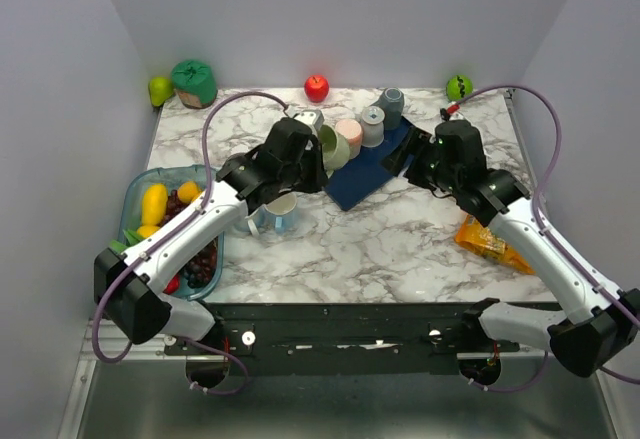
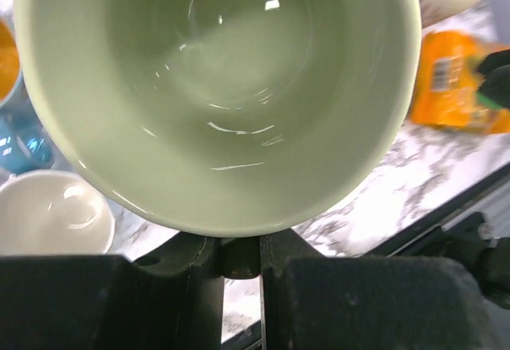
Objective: Turn the mug right side up
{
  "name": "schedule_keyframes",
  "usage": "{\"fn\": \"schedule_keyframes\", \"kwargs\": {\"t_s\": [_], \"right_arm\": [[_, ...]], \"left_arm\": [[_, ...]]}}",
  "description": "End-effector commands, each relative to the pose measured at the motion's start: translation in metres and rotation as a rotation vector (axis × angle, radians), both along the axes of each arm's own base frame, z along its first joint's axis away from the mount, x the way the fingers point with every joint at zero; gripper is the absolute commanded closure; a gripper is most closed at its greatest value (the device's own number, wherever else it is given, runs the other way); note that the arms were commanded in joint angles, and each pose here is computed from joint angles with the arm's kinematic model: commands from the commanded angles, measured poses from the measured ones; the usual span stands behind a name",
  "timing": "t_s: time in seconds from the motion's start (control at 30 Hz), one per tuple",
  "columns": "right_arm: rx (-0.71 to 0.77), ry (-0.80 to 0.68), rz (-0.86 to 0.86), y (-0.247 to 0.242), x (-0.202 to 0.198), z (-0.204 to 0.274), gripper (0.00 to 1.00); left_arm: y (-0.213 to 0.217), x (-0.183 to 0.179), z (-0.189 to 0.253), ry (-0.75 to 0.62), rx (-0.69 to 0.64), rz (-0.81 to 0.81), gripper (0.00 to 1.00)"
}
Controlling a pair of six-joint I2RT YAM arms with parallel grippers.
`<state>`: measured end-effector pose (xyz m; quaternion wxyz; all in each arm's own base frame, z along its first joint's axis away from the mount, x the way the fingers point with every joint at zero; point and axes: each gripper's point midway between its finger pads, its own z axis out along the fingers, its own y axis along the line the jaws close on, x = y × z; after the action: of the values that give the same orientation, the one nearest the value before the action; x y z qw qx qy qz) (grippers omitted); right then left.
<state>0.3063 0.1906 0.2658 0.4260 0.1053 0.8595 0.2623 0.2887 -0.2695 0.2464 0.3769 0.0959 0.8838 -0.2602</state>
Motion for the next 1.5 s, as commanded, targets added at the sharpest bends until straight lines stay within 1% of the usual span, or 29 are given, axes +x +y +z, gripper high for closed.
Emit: {"fn": "schedule_keyframes", "kwargs": {"t_s": [0.0,0.07,0.23,0.37,0.63,0.9,1.17,1.2,1.23,1.27,1.3,1.33,1.4,1.43,1.47], "right_arm": [[-0.088,0.085,-0.094,-0.019,-0.001,-0.022,0.21],[-0.113,0.106,-0.109,-0.022,0.000,-0.028,0.21],[-0.175,0.165,-0.146,-0.026,0.008,-0.050,0.21],[-0.196,0.197,-0.161,-0.027,0.009,-0.061,0.21],[-0.213,0.228,-0.153,-0.024,0.012,-0.074,0.21],[-0.223,0.253,-0.145,-0.019,0.017,-0.083,0.21],[-0.220,0.266,-0.144,-0.018,0.017,-0.087,0.21],[-0.222,0.267,-0.145,-0.019,0.017,-0.088,0.21],[-0.221,0.267,-0.144,-0.019,0.016,-0.088,0.21],[-0.219,0.265,-0.146,-0.019,0.016,-0.087,0.21],[-0.218,0.266,-0.145,-0.019,0.015,-0.088,0.21],[-0.216,0.265,-0.148,-0.020,0.015,-0.087,0.21],[-0.212,0.261,-0.150,-0.020,0.014,-0.085,0.21],[-0.211,0.261,-0.150,-0.020,0.013,-0.085,0.21],[-0.208,0.259,-0.149,-0.020,0.013,-0.084,0.21]], "left_arm": [[0.007,0.008,-0.012,-0.023,0.118,0.095,1.00],[0.006,0.008,-0.035,0.036,0.185,0.116,1.00],[0.004,0.009,-0.078,0.096,0.325,0.168,1.00],[0.006,0.003,-0.104,0.148,0.389,0.173,1.00],[0.008,-0.011,-0.137,0.220,0.423,0.155,1.00],[0.016,-0.016,-0.165,0.247,0.475,0.154,1.00],[0.008,-0.025,-0.187,0.297,0.456,0.103,1.00],[0.008,-0.027,-0.191,0.302,0.454,0.099,0.98],[0.006,-0.027,-0.189,0.298,0.443,0.098,0.90],[0.007,-0.027,-0.188,0.295,0.439,0.100,0.86],[0.008,-0.027,-0.188,0.292,0.442,0.104,0.79],[0.009,-0.026,-0.184,0.282,0.438,0.108,0.67],[0.010,-0.024,-0.181,0.269,0.440,0.112,0.61],[0.010,-0.024,-0.178,0.263,0.437,0.113,0.55],[0.011,-0.023,-0.177,0.261,0.437,0.116,0.52]]}}
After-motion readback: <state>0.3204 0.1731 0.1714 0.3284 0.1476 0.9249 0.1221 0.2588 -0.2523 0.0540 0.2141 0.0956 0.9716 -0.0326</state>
